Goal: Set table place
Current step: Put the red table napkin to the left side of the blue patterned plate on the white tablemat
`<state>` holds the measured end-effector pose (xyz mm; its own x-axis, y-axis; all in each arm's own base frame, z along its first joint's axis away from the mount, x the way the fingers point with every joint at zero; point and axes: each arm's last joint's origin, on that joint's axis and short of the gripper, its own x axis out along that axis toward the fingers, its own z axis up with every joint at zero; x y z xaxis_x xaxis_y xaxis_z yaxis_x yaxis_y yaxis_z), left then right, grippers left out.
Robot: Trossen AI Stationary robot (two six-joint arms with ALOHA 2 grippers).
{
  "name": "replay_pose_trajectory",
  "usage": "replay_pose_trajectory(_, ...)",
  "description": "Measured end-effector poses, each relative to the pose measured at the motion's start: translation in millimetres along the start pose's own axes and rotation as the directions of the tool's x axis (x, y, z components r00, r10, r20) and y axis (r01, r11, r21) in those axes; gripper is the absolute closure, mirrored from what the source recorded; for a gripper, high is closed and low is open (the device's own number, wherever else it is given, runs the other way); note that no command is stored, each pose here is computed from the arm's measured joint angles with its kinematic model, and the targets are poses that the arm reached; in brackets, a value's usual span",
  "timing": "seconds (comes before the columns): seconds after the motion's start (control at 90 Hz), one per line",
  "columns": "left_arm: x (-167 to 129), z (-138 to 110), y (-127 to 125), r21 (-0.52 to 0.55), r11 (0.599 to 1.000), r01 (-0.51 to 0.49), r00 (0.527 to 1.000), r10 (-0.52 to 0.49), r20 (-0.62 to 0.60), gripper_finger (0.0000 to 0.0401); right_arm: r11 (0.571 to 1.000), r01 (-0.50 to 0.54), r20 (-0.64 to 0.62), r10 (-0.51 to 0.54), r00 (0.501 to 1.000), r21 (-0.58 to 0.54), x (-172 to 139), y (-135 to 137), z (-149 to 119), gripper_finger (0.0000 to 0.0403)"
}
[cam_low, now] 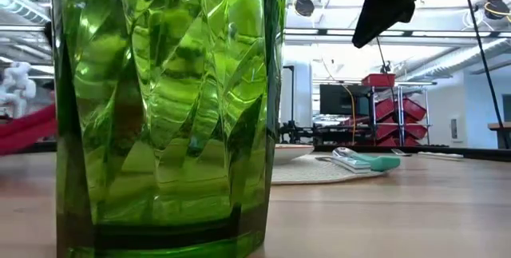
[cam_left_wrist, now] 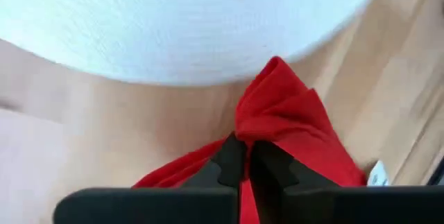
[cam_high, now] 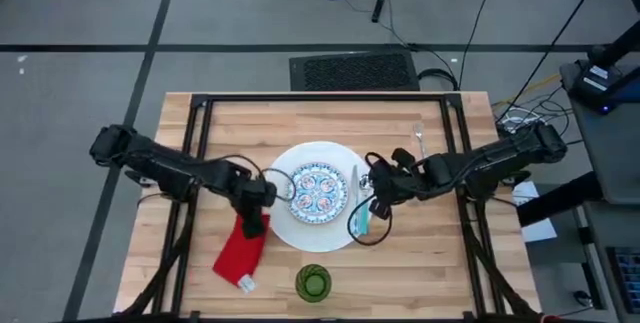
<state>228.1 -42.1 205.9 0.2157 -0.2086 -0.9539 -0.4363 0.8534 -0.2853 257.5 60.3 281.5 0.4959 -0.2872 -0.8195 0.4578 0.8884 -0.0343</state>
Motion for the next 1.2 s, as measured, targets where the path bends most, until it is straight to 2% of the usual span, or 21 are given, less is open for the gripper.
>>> replay_pose_trajectory(0.289,-6.3,18.2,28.8,-0.169,0.983,-0.07,0.995,0.08,0.056,0.0401,1.0,0.0,-0.001,0.0,1.0,-0.003,0.0,-0.1,-0.1,0.0325)
replay_pose_trajectory(0.5,-12.6,31.6,54.2,-0.233,0.962,-0.144,0.978,0.174,0.114,0.0401,1.0,0.001,-0.002,-0.001,1.0,-0.002,0.2,-0.4,0.1,0.0325)
replay_pose_trajectory(0.911,-22.9,44.7,92.7,-0.15,0.964,-0.221,0.96,0.242,0.14,0.0401,1.0,0.001,-0.001,-0.001,1.0,0.005,0.2,-0.4,0.1,0.0325)
replay_pose_trajectory(1.2,-24.8,50.9,95.2,-0.147,0.967,-0.206,0.953,0.232,0.194,0.0395,1.0,0.006,0.004,-0.006,1.0,0.019,1.7,-2.8,2.7,0.0325)
